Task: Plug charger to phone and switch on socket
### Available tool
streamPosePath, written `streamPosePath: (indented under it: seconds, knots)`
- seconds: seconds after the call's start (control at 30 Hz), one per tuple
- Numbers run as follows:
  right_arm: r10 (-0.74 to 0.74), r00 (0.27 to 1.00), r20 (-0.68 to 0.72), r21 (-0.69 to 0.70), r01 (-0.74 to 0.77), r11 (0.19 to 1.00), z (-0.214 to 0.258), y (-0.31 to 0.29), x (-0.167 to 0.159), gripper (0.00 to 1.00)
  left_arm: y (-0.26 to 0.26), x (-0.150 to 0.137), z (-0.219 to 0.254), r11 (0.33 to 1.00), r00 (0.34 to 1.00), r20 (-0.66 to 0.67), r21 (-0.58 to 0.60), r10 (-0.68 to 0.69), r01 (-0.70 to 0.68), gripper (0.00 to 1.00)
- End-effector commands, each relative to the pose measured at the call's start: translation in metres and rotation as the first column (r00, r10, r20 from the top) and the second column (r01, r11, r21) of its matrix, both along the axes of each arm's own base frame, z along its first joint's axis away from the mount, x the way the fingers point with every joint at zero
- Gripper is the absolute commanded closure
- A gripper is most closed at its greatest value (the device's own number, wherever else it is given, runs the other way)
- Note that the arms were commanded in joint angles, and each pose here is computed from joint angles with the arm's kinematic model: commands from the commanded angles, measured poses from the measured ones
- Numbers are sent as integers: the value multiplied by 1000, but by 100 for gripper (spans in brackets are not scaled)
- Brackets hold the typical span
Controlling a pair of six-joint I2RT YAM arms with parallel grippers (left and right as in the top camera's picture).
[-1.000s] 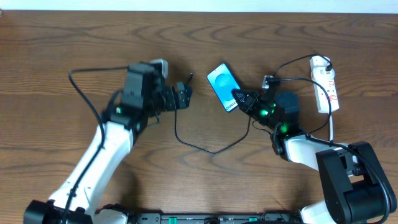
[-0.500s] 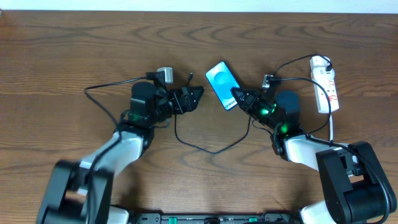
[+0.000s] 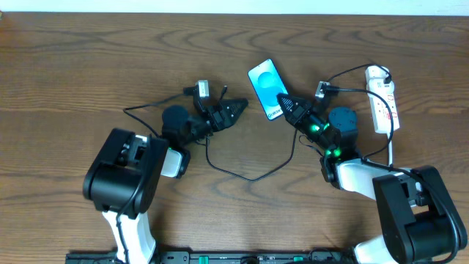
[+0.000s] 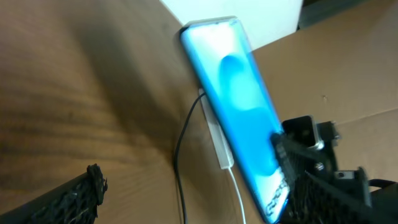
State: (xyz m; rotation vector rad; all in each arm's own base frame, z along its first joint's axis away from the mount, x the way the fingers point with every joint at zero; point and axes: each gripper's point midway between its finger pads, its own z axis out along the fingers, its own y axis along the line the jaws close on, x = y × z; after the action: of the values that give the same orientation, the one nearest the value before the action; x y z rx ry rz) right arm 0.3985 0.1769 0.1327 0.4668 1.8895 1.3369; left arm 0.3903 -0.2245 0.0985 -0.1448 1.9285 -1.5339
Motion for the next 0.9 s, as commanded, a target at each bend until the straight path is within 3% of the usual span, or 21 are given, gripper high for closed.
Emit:
streamPosePath:
  seconds: [0.0,0.53,0.87]
  knots:
    - [-14,1000,26,21,14,1000,7,-1,8,99,-12,-2,5,996,997,1,-46,-81,81,2]
    - [75,996,43,201,-82,976,-12,29,9,99,-15,17,29,996,995,89,-65,-51,57,2]
    - [143,984,105,213,-163,963,2,64,14,99,-15,22,37,996,994,99,-82,-40,48,3]
